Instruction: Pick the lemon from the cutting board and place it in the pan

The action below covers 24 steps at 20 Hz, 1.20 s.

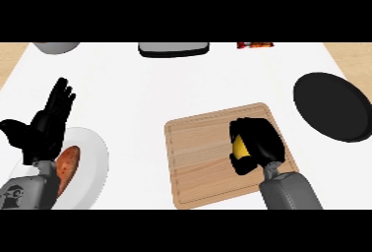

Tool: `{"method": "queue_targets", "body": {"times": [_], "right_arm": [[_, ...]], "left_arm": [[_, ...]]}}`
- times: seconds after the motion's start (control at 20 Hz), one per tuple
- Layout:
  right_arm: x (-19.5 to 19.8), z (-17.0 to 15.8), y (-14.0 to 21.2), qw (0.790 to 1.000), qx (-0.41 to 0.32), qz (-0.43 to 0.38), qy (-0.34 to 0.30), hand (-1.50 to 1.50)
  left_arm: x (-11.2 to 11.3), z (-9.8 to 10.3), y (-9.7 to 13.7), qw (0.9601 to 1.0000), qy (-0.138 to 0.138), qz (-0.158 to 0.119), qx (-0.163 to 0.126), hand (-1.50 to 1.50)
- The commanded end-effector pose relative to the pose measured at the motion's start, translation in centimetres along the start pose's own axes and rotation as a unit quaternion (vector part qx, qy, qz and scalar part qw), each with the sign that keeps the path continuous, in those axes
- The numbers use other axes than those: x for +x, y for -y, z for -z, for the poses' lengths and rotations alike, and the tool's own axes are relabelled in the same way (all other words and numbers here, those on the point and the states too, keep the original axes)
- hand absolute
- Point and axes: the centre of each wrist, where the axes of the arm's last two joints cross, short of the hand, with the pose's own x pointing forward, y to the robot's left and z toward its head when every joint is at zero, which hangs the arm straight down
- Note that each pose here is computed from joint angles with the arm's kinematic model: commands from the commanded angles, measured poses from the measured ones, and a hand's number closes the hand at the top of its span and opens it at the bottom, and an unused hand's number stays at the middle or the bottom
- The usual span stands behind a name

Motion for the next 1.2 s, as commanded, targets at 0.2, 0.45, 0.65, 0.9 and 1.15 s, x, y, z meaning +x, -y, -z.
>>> {"method": "queue_targets", "body": {"times": [0.2, 0.45, 0.65, 0.9, 1.15], "right_arm": [[0.4, -8.4, 6.3, 0.977, -0.192, 0.067, -0.065, 1.5], [-2.5, -10.2, 9.4, 0.962, -0.242, 0.095, -0.087, 1.5], [-5.3, -8.6, 10.9, 0.931, -0.276, 0.221, -0.092, 1.5], [-13.3, -8.1, 13.1, 0.915, -0.314, 0.222, -0.126, 1.5], [-20.1, -5.5, 14.9, 0.913, -0.324, 0.184, -0.169, 1.5]], "left_arm": [[-0.4, -0.9, 0.6, 0.9999, 0.004, 0.002, -0.017, 0.0], [2.1, 0.1, 1.2, 0.9995, 0.01, -0.008, -0.028, 0.0], [0.8, 0.4, 1.8, 0.9993, 0.012, -0.006, -0.034, 0.0], [0.7, 1.2, 1.8, 0.9994, 0.015, -0.005, -0.031, 0.0], [1.3, 1.2, 1.4, 0.9991, 0.017, -0.004, -0.038, 0.0]]}}
